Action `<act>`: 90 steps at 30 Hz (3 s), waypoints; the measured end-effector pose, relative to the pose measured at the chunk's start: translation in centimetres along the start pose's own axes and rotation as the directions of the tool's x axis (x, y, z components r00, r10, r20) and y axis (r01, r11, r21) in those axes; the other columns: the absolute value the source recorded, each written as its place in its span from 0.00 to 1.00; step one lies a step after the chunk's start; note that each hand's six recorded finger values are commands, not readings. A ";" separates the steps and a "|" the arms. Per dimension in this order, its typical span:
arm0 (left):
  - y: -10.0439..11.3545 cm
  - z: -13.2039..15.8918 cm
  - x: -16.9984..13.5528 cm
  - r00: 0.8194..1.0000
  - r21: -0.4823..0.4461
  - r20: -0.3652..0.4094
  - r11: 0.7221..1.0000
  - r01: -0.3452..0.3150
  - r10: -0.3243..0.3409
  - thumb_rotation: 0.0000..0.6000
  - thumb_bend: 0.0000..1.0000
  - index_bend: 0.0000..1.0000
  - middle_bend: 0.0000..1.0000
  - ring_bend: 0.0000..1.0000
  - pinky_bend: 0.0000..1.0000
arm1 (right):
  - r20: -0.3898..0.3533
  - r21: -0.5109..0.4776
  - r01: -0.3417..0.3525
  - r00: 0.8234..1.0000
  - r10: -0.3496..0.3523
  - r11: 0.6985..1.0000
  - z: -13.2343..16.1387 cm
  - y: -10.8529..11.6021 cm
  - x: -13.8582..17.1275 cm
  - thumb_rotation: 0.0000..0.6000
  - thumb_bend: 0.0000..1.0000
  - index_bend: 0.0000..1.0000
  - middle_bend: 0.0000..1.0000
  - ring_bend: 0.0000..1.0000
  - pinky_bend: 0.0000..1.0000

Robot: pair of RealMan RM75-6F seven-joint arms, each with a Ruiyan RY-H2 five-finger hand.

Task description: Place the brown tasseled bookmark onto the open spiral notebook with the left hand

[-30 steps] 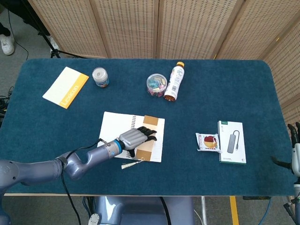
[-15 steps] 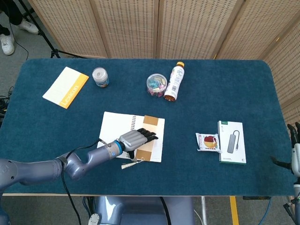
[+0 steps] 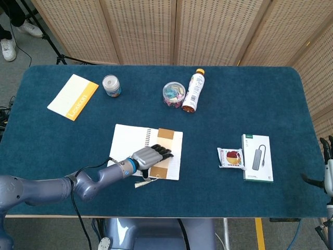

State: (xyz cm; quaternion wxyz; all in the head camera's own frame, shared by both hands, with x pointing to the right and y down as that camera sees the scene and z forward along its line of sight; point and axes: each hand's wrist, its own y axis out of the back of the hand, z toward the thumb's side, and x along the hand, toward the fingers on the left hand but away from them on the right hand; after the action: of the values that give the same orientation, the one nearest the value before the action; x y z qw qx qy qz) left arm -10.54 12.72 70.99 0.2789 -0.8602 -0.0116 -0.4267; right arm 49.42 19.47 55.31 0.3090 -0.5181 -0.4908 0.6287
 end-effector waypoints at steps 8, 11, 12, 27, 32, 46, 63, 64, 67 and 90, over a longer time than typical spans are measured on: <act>0.0 -0.2 -0.3 1.000 -0.007 -0.030 1.000 0.005 -0.005 1.00 0.00 0.04 0.00 0.00 0.00 | -0.005 -0.004 -0.001 1.000 0.001 1.000 0.1 0.1 0.1 1.00 0.00 0.00 0.00 0.00 0.00; -0.2 -0.3 -0.5 0.999 -0.005 -0.040 1.000 0.006 -0.006 1.00 0.00 0.04 0.00 0.00 0.00 | -0.007 -0.007 0.001 1.000 -0.001 1.000 0.1 0.2 0.1 1.00 0.00 0.00 0.00 0.00 0.00; -0.2 -0.3 -0.5 0.999 -0.007 -0.043 1.000 0.006 -0.006 1.00 0.00 0.04 0.00 0.00 0.00 | -0.007 -0.008 0.001 1.000 -0.001 1.000 0.1 0.2 0.1 1.00 0.00 0.00 0.00 0.00 0.00; -0.4 -0.5 -1.1 0.998 -0.003 -0.060 1.000 0.003 -0.003 1.00 0.00 0.04 0.00 0.00 0.00 | -0.013 -0.010 0.004 1.000 -0.004 1.000 0.3 0.3 0.3 1.00 0.00 0.00 0.00 0.00 0.00; -0.3 -0.7 -1.3 0.998 0.014 -0.062 1.000 -0.006 0.007 1.00 0.00 0.04 0.00 0.00 0.00 | -0.014 -0.009 0.006 1.000 -0.006 1.000 0.3 0.3 0.3 1.00 0.00 0.00 0.00 0.00 0.00; -0.6 -1.1 -1.5 0.998 0.015 -0.066 1.000 0.003 -0.002 1.00 0.00 0.04 0.00 0.00 0.00 | -0.014 -0.006 0.006 1.000 -0.006 1.000 0.3 0.3 0.4 1.00 0.00 0.00 0.00 0.00 0.00; -0.7 -0.9 -1.7 0.998 0.028 -0.063 1.000 0.004 -0.003 1.00 0.00 0.04 0.00 0.00 0.00 | -0.014 -0.008 0.007 1.000 -0.007 1.000 0.3 0.4 0.4 1.00 0.00 0.00 0.00 0.00 0.00; -0.7 -1.0 -1.8 0.998 0.029 -0.064 1.000 0.002 0.000 1.00 0.00 0.04 0.00 0.00 0.00 | -0.014 -0.009 0.007 1.000 -0.007 1.000 0.3 0.4 0.4 1.00 0.00 0.00 0.00 0.00 0.00; -0.6 -1.0 -1.9 0.998 0.031 -0.065 1.000 -0.003 0.005 1.00 0.00 0.04 0.00 0.00 0.00 | -0.014 -0.010 0.007 1.000 -0.007 1.000 0.3 0.4 0.4 1.00 0.00 0.00 0.00 0.00 0.00; 1.9 -0.9 -5.0 0.991 0.039 -0.041 0.991 -0.125 0.127 1.00 0.00 0.04 0.00 0.00 0.00 | -0.035 -0.011 -0.001 0.999 0.001 1.000 0.9 0.3 0.7 1.00 0.00 0.00 0.00 0.00 0.00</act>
State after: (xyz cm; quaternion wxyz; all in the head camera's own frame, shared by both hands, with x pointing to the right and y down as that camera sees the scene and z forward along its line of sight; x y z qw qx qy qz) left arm -13.88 11.81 66.84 0.3210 -0.8446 0.0409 -0.4266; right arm 48.45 19.76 54.75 0.3140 -0.5309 -0.4886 0.6170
